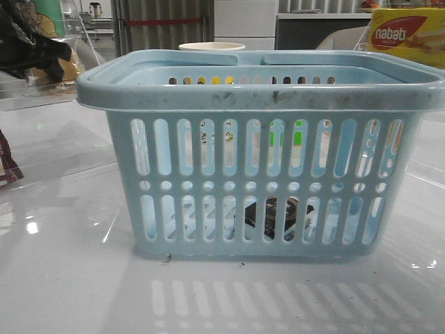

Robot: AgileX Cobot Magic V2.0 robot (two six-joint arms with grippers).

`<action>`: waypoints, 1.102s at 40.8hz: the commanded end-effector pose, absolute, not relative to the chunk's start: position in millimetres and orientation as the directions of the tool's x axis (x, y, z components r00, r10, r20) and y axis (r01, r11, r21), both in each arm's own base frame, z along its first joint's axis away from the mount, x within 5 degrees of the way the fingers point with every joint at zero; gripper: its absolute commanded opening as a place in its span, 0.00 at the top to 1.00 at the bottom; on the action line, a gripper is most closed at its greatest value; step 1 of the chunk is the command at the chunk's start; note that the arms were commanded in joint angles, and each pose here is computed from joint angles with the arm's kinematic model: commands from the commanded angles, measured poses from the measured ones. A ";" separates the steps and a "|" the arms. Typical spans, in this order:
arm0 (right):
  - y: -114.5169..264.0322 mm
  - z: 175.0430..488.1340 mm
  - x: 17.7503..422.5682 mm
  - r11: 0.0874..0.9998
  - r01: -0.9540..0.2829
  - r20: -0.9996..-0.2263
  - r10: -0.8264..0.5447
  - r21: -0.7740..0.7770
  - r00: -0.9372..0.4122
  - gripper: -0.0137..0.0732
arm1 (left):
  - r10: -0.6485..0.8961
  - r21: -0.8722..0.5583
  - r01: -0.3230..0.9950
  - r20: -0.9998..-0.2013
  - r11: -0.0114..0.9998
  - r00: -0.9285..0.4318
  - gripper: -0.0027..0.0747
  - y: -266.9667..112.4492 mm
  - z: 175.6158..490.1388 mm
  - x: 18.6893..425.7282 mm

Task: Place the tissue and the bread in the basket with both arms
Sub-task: 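Grasp the wrapped bread pastry with the left gripper and lift it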

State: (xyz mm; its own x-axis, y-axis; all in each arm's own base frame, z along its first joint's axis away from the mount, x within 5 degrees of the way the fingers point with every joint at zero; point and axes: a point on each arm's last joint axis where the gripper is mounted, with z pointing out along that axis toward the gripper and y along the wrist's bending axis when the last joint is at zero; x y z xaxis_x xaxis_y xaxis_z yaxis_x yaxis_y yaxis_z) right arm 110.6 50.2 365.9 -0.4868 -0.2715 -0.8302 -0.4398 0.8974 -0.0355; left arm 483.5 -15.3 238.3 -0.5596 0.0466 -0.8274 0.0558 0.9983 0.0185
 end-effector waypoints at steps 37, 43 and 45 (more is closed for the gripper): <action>50.1 379.8 112.4 0.899 -0.435 -0.879 -0.249 -0.053 -0.406 0.15 | 0.067 0.002 0.127 -0.857 0.992 -0.511 0.85 -36.2 404.7 379.6; 50.1 379.8 112.4 0.899 -0.435 -0.879 -0.249 -0.053 -0.406 0.15 | 0.104 0.005 0.217 -0.888 0.976 -0.449 0.85 -64.4 439.6 342.2; 50.1 379.8 112.4 0.899 -0.435 -0.879 -0.249 -0.053 -0.406 0.15 | 0.119 0.008 0.249 -0.893 0.968 -0.434 0.85 -73.5 447.2 331.6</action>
State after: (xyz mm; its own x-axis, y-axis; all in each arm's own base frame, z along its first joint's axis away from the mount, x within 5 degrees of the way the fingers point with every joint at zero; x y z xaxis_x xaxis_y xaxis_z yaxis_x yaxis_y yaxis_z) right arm 110.6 50.2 365.9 -0.4868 -0.2715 -0.8302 -0.4398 0.8974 -0.0355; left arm 360.7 -60.9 400.2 -0.5759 0.1347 -0.8064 0.2076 0.9781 0.0151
